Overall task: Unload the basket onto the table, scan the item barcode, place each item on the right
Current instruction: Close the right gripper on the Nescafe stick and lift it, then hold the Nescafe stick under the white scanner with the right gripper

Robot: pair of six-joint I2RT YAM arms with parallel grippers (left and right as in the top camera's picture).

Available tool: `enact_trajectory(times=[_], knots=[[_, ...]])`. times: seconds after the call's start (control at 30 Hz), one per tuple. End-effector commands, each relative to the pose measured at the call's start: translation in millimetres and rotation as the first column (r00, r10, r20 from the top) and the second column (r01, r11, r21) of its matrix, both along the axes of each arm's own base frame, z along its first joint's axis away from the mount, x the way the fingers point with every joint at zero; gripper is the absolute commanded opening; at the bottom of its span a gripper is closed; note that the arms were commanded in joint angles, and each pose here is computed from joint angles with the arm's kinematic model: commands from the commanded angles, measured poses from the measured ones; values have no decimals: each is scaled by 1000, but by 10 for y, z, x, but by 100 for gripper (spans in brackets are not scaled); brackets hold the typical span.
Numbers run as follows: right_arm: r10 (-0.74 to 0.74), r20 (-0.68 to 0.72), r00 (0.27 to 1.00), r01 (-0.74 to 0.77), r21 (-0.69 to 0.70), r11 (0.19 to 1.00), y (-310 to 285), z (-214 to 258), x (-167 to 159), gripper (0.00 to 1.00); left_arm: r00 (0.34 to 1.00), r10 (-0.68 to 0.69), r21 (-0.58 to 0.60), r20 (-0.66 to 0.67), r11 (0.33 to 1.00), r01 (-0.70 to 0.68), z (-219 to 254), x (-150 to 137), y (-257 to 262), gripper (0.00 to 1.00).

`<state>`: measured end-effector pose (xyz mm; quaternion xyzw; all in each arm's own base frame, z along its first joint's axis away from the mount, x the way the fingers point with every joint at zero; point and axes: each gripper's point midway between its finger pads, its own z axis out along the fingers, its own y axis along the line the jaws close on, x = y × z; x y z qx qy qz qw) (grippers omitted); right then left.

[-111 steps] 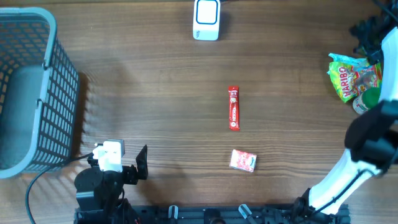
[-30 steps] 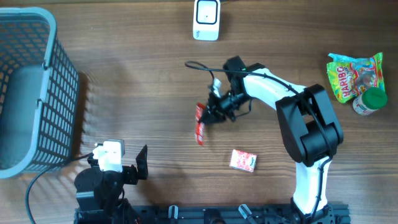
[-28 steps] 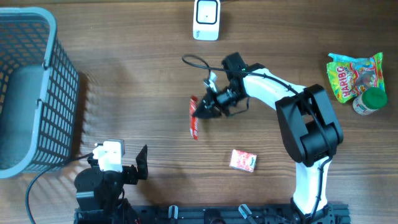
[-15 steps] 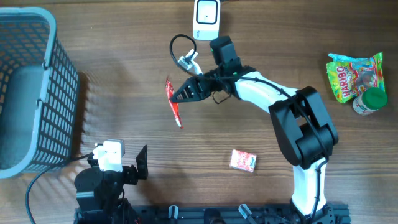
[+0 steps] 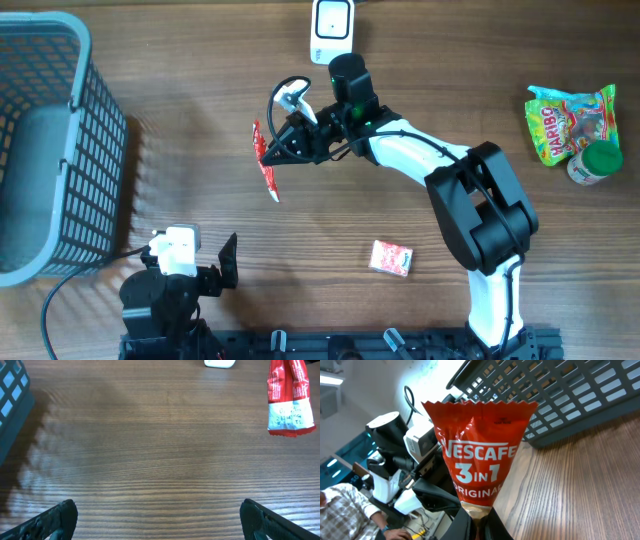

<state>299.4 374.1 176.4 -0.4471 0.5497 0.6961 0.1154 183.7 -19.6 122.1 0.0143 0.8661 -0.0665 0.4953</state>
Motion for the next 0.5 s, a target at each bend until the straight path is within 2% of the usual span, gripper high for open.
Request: enact_trajectory(times=[0.0,0.3,0.47], knots=[[58,27,998,-60,43,997,-42,3,-77,4,1000,-8,11,5,1000,8,-12,1,-5,100],[56,53,997,-59,58,997,-43,-8,-79,4,1000,-8,11,5,1000,8,-12,1,-5,100],[-73,68,995,73,-2,997,60,-146,107,4,1000,-9,11,5,1000,9,-13,1,-5,100]])
